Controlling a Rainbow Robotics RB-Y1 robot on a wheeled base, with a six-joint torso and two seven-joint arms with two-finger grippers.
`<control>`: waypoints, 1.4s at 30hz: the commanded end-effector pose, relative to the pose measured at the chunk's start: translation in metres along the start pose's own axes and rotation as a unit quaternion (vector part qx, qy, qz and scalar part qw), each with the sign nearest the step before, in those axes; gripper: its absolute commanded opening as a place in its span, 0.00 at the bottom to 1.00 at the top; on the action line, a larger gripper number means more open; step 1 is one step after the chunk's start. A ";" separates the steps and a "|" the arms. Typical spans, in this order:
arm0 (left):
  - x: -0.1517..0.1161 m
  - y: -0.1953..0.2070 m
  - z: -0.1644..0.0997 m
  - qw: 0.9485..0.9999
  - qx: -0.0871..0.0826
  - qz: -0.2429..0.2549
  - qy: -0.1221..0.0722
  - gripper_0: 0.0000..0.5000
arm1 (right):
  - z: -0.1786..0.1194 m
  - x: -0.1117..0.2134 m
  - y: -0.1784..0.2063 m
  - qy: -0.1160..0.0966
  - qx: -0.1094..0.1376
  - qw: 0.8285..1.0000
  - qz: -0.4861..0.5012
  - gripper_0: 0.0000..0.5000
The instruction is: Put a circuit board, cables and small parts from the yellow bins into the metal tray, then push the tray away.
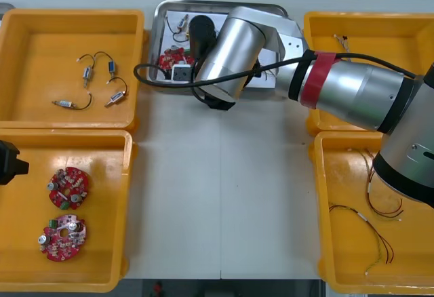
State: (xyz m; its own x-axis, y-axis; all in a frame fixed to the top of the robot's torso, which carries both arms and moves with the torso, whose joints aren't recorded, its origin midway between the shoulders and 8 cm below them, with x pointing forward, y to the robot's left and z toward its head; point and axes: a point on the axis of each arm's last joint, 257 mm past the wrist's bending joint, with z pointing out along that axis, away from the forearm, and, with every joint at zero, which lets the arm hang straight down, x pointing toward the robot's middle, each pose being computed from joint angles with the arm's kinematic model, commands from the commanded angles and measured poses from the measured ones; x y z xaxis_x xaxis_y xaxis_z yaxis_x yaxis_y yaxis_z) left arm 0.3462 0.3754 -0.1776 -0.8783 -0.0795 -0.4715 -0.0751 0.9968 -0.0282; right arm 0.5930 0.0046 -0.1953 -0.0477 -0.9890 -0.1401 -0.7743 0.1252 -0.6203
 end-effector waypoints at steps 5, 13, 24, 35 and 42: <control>-0.005 0.010 -0.011 0.999 -0.019 0.044 -0.014 1.00 | -0.059 -0.035 0.008 -0.043 -0.039 0.998 0.025 1.00; -0.005 0.010 -0.011 0.999 -0.019 0.044 -0.014 1.00 | -0.107 -0.008 0.039 -0.029 -0.072 0.994 0.079 1.00; -0.005 0.010 -0.011 0.999 -0.019 0.044 -0.014 1.00 | -0.172 0.059 0.057 -0.055 -0.073 0.964 0.251 1.00; -0.005 0.010 -0.011 0.999 -0.019 0.044 -0.014 1.00 | -0.191 0.147 0.049 -0.051 -0.041 0.884 0.463 1.00; -0.005 0.010 -0.011 0.999 -0.019 0.044 -0.014 1.00 | -0.198 0.208 0.054 -0.023 -0.025 0.835 0.549 1.00</control>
State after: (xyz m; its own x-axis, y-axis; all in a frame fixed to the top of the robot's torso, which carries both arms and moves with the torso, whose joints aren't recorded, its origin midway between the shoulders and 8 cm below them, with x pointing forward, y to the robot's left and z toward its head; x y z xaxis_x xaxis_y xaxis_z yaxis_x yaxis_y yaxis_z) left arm 0.3463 0.3751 -0.1772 -0.8776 -0.0780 -0.4730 -0.0737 0.9969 -0.0277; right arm 0.4224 -0.1763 -0.1110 -0.7002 -0.3520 -0.6211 -0.3863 0.9184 -0.0850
